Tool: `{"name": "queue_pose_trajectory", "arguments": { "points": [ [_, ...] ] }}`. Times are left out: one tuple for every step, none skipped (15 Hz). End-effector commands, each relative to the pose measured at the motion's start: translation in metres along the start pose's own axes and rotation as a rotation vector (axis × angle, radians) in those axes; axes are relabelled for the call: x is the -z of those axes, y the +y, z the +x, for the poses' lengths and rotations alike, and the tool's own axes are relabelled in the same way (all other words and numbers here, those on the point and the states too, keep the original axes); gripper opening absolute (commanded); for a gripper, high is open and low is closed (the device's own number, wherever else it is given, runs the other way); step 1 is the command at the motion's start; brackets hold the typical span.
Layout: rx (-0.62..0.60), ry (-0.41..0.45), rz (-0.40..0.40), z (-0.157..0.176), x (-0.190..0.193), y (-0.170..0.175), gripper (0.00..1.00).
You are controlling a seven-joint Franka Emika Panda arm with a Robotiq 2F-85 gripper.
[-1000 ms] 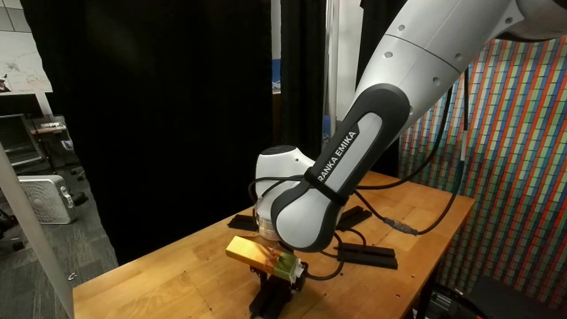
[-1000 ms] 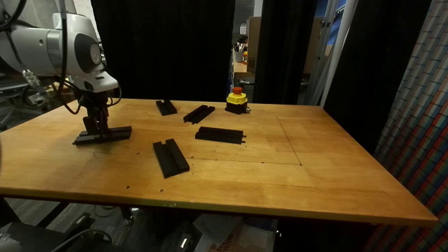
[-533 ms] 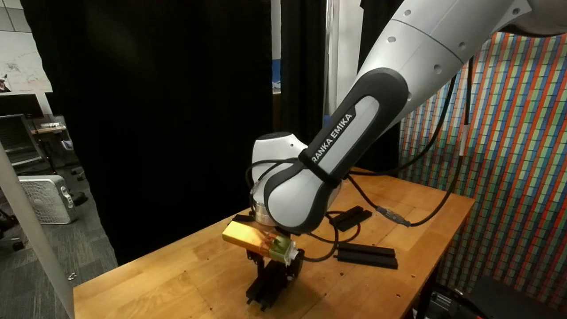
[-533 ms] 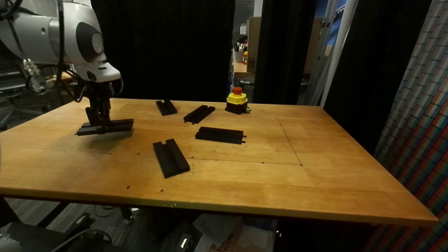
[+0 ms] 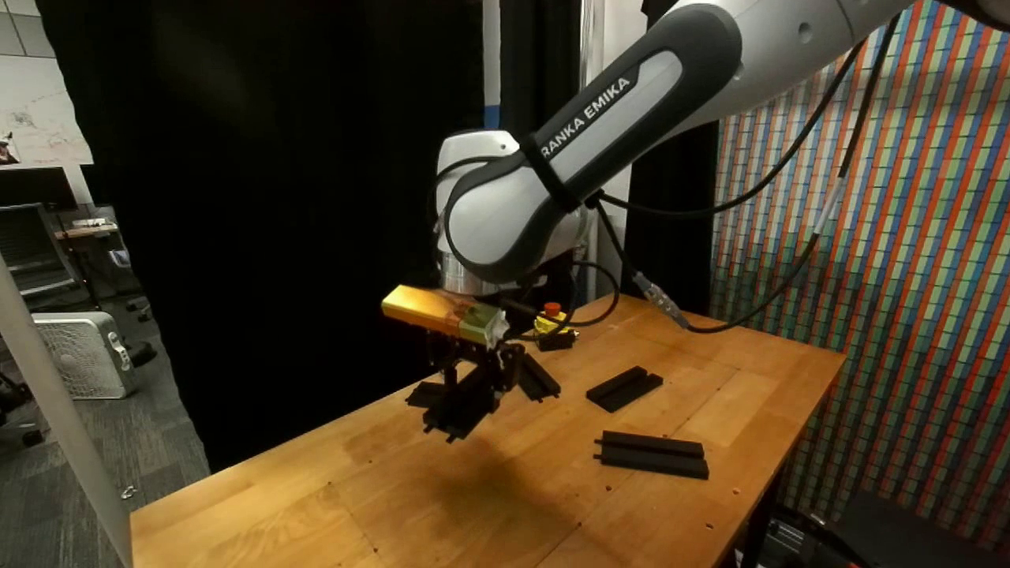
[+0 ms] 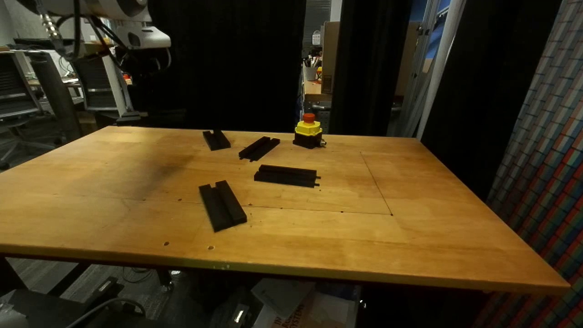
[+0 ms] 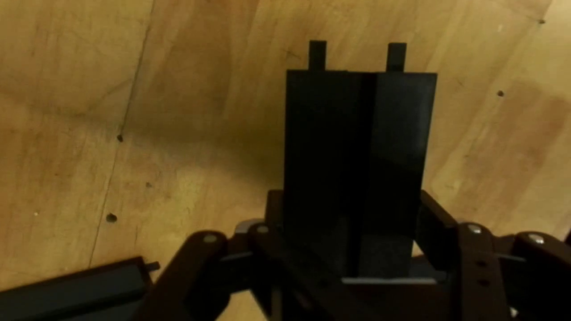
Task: Stack the black objects together
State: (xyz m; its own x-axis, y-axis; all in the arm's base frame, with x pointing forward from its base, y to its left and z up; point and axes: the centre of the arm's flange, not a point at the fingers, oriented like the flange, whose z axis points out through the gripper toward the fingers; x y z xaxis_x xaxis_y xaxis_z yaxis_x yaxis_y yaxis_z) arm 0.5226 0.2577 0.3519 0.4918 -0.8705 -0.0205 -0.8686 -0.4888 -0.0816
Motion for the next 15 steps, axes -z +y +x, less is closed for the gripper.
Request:
{"name": "queue_pose_trajectory", "arguments": {
  "points": [
    [-0.021,-0.004,0.044,0.014,0.036,-0.036,0.45],
    [-0.046,-0.001,0.057,0.020,0.042,-0.041,0.45],
    [-0.068,-0.006,0.067,0.025,0.047,-0.044,0.45],
    [-0.109,-0.004,0.073,0.033,0.052,-0.048,0.45],
    [-0.148,-0.009,0.079,0.040,0.055,-0.052,0.45],
    [-0.200,-0.014,0.079,0.047,0.059,-0.060,0.45],
    [-0.268,-0.013,0.080,0.053,0.066,-0.073,0.45],
    [-0.319,-0.018,0.086,0.058,0.070,-0.084,0.45],
    [-0.373,-0.007,0.088,0.064,0.075,-0.097,0.45],
    [-0.427,-0.004,0.097,0.068,0.079,-0.110,0.45],
    [-0.481,0.000,0.106,0.072,0.082,-0.124,0.45],
    [-0.537,0.002,0.120,0.076,0.086,-0.138,0.45],
    [-0.591,0.008,0.130,0.077,0.087,-0.152,0.45],
    [-0.645,0.012,0.148,0.078,0.084,-0.169,0.45],
    [-0.698,0.018,0.159,0.076,0.084,-0.181,0.45]
  ]
}}
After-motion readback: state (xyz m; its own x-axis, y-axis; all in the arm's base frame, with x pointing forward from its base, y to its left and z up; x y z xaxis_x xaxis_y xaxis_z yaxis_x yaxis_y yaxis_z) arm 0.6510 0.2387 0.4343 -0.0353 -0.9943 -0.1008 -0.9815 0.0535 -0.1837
